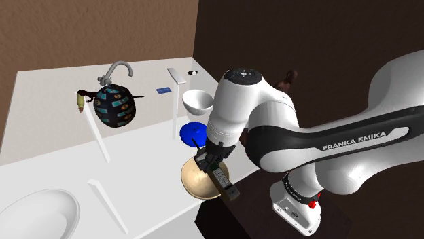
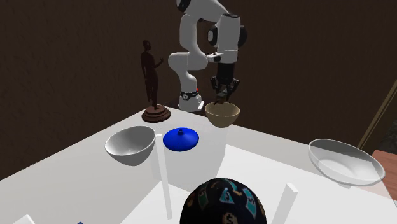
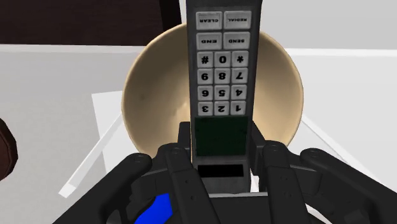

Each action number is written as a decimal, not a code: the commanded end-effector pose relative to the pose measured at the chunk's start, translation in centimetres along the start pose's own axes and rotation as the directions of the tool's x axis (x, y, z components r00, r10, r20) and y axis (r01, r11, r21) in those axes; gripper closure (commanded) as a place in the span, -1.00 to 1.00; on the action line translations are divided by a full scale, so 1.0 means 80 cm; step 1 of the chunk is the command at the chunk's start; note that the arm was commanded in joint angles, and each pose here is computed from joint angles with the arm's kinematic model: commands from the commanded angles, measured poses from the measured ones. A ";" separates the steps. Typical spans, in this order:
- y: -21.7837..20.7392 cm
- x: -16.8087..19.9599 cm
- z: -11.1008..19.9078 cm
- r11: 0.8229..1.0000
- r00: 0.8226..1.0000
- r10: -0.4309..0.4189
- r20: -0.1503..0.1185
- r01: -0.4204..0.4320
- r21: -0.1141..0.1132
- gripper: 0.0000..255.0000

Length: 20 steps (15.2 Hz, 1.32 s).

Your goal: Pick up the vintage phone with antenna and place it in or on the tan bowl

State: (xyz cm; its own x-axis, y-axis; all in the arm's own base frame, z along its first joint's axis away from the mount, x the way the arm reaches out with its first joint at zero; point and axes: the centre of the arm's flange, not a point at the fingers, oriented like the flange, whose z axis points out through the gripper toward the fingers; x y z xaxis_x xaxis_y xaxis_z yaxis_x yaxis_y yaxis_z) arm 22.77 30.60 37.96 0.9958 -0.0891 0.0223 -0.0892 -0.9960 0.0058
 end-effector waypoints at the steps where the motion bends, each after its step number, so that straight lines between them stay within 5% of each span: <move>1: -0.002 -0.002 0.013 1.000 1.000 0.000 0.000 0.000 0.001 1.00; 8: -0.002 -0.003 0.058 1.000 1.000 0.000 0.000 0.000 0.001 1.00; 16: -0.002 -0.003 0.058 1.000 1.000 0.000 0.000 0.000 0.001 1.00; 17: -0.002 -0.003 0.058 1.000 1.000 0.000 0.000 0.000 0.001 -1.00; 20: -0.002 -0.003 0.058 1.000 1.000 0.000 0.000 0.000 0.001 -1.00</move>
State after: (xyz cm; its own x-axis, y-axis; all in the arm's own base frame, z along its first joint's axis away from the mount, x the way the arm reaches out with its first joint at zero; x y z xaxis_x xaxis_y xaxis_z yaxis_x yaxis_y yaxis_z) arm 22.69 30.75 33.29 0.9957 -0.0894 0.0228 -0.0895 -0.9960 0.0051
